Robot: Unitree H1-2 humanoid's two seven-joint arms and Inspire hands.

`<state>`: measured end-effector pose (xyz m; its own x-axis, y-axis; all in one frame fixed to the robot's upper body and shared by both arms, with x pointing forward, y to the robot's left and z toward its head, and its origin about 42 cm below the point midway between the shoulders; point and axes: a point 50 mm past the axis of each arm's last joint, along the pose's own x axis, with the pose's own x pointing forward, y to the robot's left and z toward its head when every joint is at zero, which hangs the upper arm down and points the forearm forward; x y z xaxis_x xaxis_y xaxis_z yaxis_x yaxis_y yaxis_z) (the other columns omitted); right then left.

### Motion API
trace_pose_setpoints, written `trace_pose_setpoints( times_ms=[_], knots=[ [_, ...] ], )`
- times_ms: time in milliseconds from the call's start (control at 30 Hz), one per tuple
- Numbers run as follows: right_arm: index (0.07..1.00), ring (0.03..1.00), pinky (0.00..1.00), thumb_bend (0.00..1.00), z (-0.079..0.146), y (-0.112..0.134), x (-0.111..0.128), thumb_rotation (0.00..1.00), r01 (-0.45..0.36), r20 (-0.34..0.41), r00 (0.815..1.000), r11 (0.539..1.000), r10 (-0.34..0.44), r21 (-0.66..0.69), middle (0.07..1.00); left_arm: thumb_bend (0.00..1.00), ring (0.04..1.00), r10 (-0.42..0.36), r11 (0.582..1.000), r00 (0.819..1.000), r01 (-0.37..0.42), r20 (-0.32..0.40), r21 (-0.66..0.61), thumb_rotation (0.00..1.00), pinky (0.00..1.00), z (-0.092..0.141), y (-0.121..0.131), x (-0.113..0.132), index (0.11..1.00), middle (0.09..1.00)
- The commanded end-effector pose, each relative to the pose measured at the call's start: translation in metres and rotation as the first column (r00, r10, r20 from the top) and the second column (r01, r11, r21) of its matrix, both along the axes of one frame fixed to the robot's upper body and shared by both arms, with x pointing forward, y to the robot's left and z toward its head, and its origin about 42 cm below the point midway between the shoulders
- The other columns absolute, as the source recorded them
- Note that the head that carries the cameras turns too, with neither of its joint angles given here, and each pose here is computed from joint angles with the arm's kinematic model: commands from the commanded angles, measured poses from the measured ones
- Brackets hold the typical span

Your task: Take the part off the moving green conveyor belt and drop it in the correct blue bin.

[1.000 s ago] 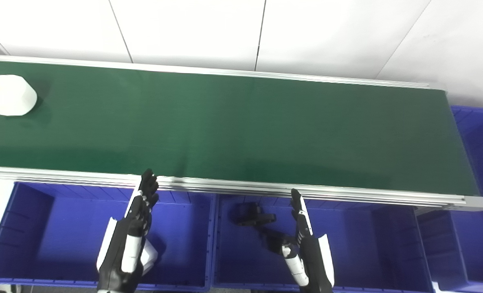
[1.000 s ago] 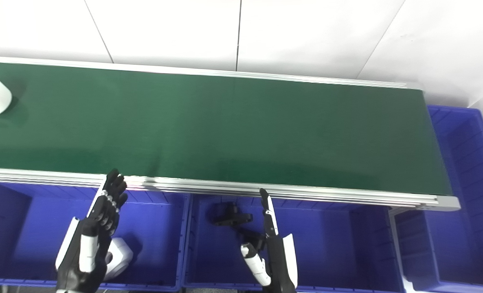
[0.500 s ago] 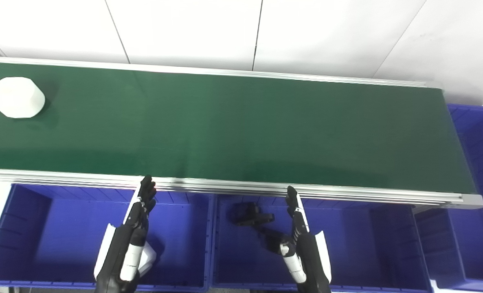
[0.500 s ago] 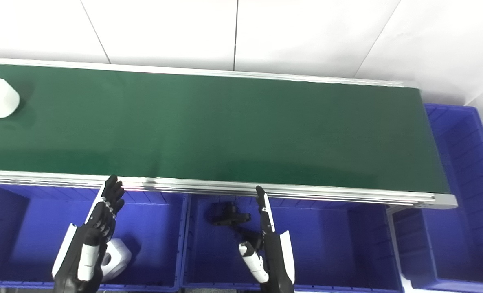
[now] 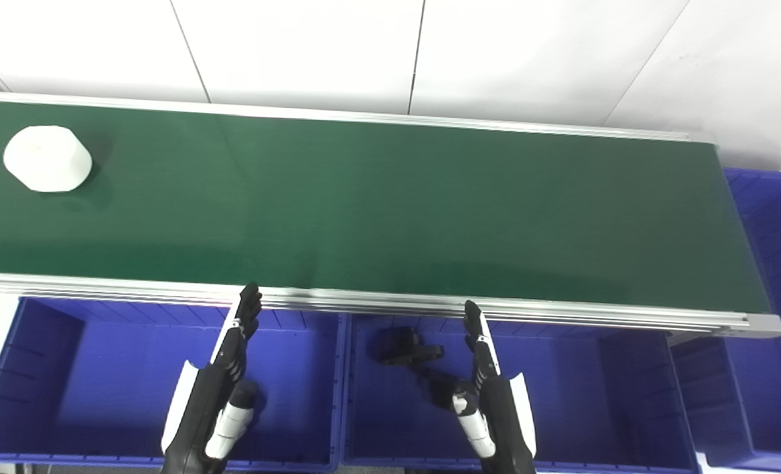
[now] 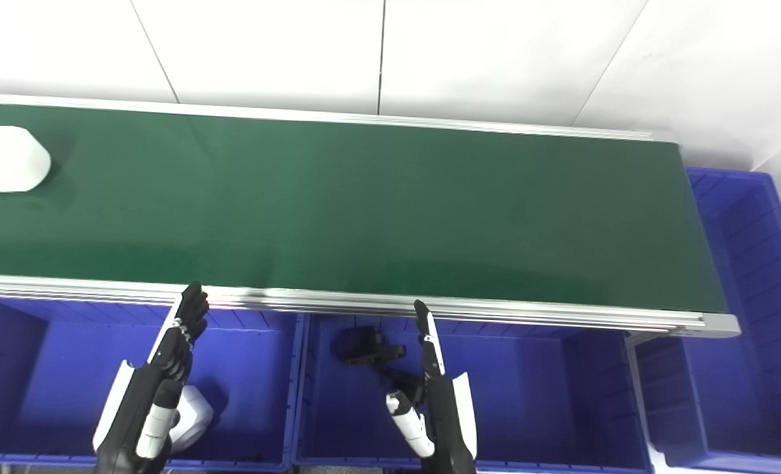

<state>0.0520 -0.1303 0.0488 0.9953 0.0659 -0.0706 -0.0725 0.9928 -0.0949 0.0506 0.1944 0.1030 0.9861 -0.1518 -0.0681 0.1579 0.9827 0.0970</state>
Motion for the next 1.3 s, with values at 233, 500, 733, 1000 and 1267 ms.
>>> trace_pose_setpoints(
  times_ms=[233, 500, 733, 1000, 1267],
  knots=[
    [1.000, 1.000, 1.00, 0.90, 0.0096, 0.0126, 0.0026, 1.00, -0.008, 0.063, 0.998, 0.999, 0.006, 0.040, 1.000, 0.67, 1.000, 0.008, 1.000, 1.000, -0.008, 0.030, -0.019, 1.00, 1.00, 0.0081, -0.0023, -0.0029, 1.000, 1.000],
    [1.000, 1.000, 1.00, 0.89, 0.0094, 0.0132, 0.0034, 1.00, -0.004, 0.062, 0.998, 0.999, 0.002, 0.041, 1.000, 0.69, 1.000, 0.012, 0.999, 1.000, -0.012, 0.013, -0.032, 1.00, 1.00, 0.0086, -0.0026, -0.0020, 1.000, 1.000],
    [1.000, 1.000, 1.00, 0.89, 0.0087, 0.0129, 0.0036, 1.00, -0.007, 0.060, 0.998, 0.999, 0.004, 0.046, 1.000, 0.70, 1.000, 0.004, 0.998, 1.000, -0.003, 0.011, -0.059, 1.00, 1.00, 0.0078, -0.0042, -0.0013, 1.000, 1.000],
    [1.000, 1.000, 1.00, 0.88, 0.0083, 0.0126, 0.0034, 1.00, -0.007, 0.064, 0.998, 0.999, 0.004, 0.037, 1.000, 0.72, 1.000, 0.008, 0.998, 1.000, -0.008, -0.005, -0.063, 1.00, 1.00, 0.0095, -0.0051, -0.0013, 1.000, 1.000],
    [1.000, 1.000, 1.00, 0.88, 0.0080, 0.0123, 0.0035, 1.00, -0.010, 0.063, 0.998, 0.999, 0.008, 0.037, 1.000, 0.71, 1.000, 0.004, 0.998, 1.000, -0.004, -0.001, -0.056, 1.00, 1.00, 0.0092, -0.0050, -0.0011, 1.000, 1.000]
  ],
)
